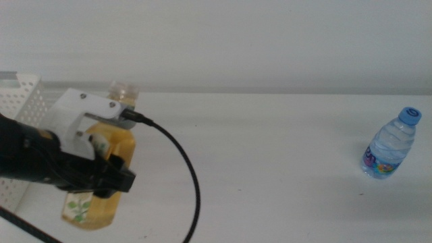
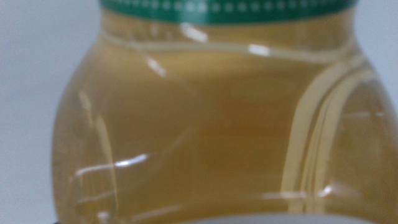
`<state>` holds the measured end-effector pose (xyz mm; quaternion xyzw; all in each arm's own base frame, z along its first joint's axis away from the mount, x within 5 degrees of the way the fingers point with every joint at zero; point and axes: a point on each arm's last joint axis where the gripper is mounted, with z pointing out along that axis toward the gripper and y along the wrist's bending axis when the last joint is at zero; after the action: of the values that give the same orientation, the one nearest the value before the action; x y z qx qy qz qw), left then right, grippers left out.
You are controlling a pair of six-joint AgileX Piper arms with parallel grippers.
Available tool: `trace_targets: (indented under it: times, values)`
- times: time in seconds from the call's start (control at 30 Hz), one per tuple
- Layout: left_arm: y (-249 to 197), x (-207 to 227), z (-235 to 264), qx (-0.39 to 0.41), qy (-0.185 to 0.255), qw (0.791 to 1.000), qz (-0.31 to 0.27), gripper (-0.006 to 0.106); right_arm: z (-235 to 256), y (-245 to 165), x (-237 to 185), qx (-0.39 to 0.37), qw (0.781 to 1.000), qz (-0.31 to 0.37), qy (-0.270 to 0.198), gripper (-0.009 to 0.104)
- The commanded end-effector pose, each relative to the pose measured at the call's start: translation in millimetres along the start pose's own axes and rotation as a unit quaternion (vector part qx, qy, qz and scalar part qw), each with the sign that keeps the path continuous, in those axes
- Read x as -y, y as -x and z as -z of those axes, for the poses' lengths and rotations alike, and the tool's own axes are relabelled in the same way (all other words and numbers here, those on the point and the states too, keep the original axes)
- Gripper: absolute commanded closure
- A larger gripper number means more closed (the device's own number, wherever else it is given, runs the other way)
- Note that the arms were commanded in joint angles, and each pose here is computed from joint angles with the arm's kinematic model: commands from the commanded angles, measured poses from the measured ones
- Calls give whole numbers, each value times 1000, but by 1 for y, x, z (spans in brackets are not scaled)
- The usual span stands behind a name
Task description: Use arms to grab the bottles and put them into the dustbin to the left of the table.
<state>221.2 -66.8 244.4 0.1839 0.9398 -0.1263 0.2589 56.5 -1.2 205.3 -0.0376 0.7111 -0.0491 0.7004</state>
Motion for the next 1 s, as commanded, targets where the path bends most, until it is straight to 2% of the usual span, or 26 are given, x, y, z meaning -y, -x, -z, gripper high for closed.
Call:
trace_targets:
  times: [0.0, 0.2, 0.37, 0.53, 0.7, 0.97]
  values:
    - [7, -4, 14, 4, -3, 1000, 18, 102, 1, -11, -1, 4, 1000, 4, -4, 2]
    - [25, -30, 49, -31, 25, 999, 14, 102, 1, -11, -1, 4, 1000, 4, -4, 2]
    - [49, -58, 78, -68, 17, 998, 4, 102, 1, -11, -1, 4, 1000, 4, -4, 2]
    - [74, -105, 79, -100, 13, 994, 40, 102, 1, -11, -1, 4, 1000, 4, -4, 2]
    - [90, -158, 71, -92, 32, 992, 77, 102, 1, -11, -1, 4, 1000, 4, -4, 2]
    - [65, -222, 70, -146, 96, 980, 98, 102, 1, -11, -1, 4, 1000, 4, -4, 2]
